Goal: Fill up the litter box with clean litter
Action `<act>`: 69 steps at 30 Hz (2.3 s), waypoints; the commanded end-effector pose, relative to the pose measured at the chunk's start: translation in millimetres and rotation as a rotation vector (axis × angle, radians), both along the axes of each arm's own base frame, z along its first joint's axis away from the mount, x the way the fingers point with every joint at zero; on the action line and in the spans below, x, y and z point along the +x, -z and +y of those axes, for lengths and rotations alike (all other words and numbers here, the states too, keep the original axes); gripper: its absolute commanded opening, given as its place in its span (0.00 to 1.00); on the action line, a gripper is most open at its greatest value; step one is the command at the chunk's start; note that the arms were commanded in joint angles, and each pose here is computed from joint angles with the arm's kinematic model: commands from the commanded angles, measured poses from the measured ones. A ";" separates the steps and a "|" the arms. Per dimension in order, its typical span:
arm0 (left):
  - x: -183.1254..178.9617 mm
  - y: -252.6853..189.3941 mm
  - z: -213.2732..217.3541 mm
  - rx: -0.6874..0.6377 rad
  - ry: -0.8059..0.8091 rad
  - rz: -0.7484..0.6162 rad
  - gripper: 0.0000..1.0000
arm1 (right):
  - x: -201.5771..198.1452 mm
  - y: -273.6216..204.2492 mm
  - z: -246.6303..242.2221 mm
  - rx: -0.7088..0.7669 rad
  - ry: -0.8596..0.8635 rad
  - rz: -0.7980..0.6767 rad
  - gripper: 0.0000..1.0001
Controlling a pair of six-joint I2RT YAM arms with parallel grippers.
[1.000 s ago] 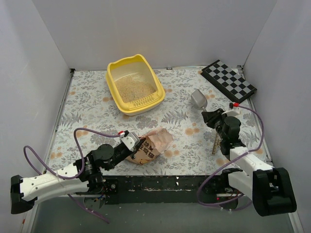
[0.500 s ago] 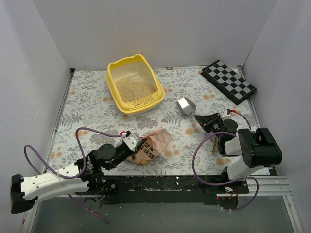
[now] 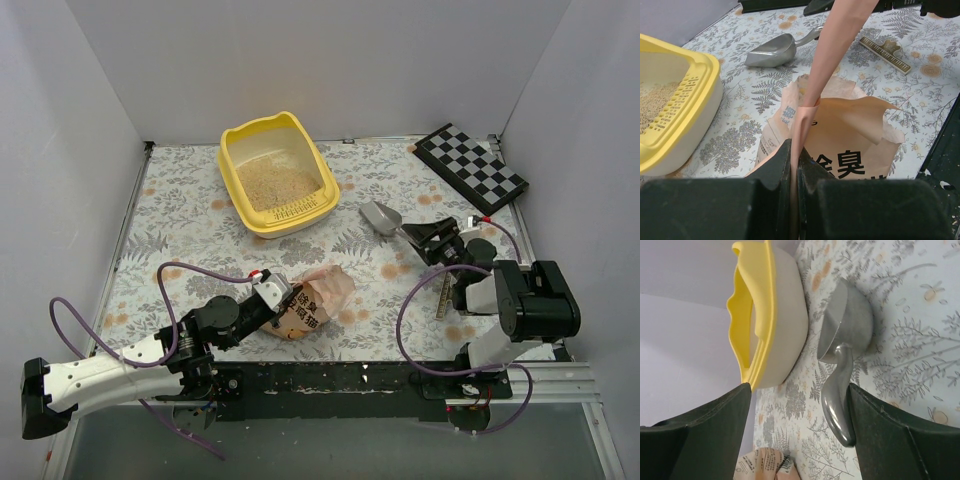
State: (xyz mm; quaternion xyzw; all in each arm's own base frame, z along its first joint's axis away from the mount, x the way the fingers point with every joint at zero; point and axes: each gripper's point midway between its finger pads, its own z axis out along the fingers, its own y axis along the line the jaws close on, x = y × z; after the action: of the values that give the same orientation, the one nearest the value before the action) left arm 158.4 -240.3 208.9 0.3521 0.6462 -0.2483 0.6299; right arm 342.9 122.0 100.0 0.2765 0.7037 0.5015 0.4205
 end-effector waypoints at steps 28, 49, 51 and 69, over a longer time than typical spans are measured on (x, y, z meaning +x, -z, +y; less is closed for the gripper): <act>-2.6 -111.0 -64.2 -0.057 0.168 -0.067 0.00 | -49.1 -87.7 -4.6 -0.795 -0.287 -0.431 0.87; 53.8 -59.0 -30.8 0.030 0.227 0.059 0.00 | -118.1 -169.9 52.5 -0.883 -0.637 -0.893 0.91; 51.3 -56.6 -26.8 0.032 0.221 0.061 0.00 | -134.3 -170.1 61.8 -0.837 -0.750 -0.937 0.91; 43.6 -41.7 -3.6 0.027 0.146 0.070 0.00 | -162.3 -128.4 81.0 -0.776 -0.986 -0.914 0.91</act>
State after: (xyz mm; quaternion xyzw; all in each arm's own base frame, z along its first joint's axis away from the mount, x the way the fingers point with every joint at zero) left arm 199.9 -252.5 244.9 0.4165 0.6461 -0.3022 0.5637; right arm 170.9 203.4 236.4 -0.4738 0.6230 0.4313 0.4486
